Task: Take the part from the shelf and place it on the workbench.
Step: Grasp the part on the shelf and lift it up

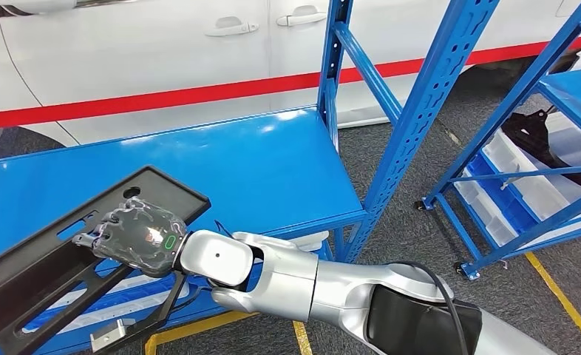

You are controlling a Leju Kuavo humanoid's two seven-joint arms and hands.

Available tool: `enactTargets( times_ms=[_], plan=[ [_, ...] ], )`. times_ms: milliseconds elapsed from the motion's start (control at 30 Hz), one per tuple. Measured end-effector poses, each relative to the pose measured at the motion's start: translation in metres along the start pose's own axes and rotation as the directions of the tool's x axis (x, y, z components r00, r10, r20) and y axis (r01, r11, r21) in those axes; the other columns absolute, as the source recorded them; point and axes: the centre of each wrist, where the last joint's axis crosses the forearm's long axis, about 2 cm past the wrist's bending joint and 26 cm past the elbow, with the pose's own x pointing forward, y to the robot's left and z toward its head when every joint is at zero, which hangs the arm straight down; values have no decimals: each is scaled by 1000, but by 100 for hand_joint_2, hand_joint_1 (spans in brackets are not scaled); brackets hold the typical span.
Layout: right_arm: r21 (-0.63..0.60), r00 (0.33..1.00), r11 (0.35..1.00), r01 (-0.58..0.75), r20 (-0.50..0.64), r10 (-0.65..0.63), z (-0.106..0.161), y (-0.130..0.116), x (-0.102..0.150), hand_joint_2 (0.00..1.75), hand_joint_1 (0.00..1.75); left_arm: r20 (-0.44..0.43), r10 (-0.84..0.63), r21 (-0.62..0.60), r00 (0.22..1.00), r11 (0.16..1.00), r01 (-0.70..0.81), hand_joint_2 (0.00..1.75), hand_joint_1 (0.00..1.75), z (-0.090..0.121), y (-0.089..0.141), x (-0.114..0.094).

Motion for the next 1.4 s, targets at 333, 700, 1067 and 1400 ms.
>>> enactTargets(
  times_ms=[333,700,1067,1400],
  plan=[
    [-2,1000,1000,-11,-2,11,0,0,0,175,175,12,-25,25,1000,999,24,0,0,-5,3,10],
    [-10,1000,1000,-10,-8,10,2,2,-1,175,175,10,-36,36,999,999,36,0,0,-5,2,12],
    [-12,1000,1000,-13,-8,13,2,1,-2,175,175,12,-36,36,999,999,35,0,0,-5,1,13],
    [-15,1000,1000,-13,-11,13,3,2,-2,175,175,19,-51,46,999,998,50,0,0,-6,2,15]
  ],
)
